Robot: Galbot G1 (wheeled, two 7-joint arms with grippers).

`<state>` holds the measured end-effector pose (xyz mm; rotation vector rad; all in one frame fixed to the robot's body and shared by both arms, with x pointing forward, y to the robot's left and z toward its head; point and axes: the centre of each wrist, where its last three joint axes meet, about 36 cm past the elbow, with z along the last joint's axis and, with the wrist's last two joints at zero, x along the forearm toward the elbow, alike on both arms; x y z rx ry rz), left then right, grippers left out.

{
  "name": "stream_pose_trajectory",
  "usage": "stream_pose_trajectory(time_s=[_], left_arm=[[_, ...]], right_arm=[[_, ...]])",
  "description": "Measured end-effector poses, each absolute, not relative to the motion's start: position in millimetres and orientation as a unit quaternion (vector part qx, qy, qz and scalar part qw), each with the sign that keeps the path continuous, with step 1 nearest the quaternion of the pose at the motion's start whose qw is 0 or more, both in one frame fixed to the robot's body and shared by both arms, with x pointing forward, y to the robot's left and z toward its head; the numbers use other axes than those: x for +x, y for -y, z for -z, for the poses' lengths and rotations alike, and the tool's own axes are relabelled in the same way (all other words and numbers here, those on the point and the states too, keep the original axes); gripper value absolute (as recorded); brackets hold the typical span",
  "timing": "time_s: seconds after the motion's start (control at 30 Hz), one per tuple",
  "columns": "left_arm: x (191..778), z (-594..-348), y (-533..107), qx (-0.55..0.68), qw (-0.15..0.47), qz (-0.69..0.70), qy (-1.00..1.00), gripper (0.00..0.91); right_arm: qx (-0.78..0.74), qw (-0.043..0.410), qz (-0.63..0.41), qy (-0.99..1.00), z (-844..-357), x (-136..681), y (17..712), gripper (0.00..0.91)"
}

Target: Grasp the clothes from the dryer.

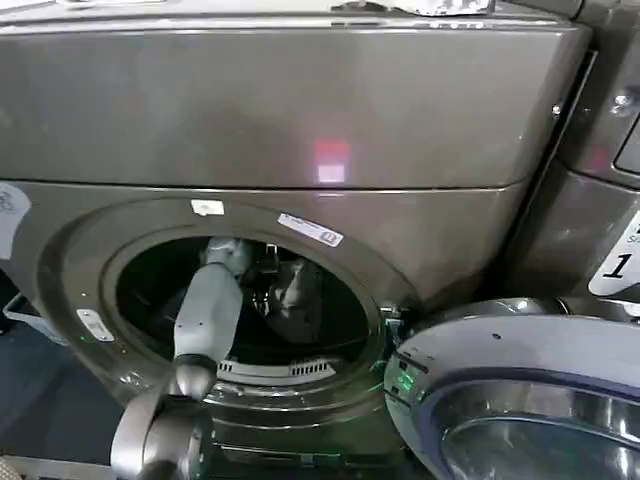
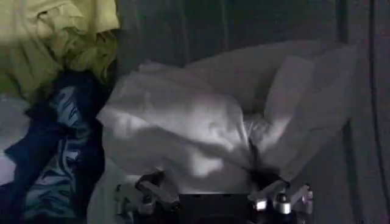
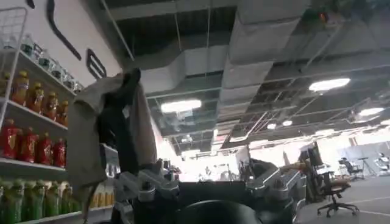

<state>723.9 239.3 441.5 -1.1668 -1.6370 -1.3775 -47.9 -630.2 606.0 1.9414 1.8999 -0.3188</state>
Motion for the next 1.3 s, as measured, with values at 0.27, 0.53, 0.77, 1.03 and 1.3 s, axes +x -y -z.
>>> stream_pose_trajectory(time_s=[0.27,0.53,0.77,1.03,1.3], left_arm=[[713.7,-446.8,-234.4,-0.416,0.296,0.537,0.671,0.0],[695.9,-467.0,-218.6,-0.314,0.179,0.507,0.783,0.0],[670.1,-476.9,-194.0,-0.19,0.083,0.39,0.897,0.0],[636.2,-472.1,-173.9,-0.068,0.031,0.223,0.972,0.0],[614.2,-463.3,-172.5,0.005,0.03,0.12,0.992,0.0]], right_arm=[[0.691,0.205,0.111,-0.685,-604.2,-41.4,628.6,0.907],[0.685,0.206,0.113,-0.689,-604.8,-35.3,627.1,0.907],[0.675,0.208,0.119,-0.698,-604.8,-26.7,623.8,0.907],[0.669,0.205,0.129,-0.703,-605.2,-25.3,621.1,0.907],[0.661,0.207,0.133,-0.709,-604.8,-20.7,617.4,0.907]])
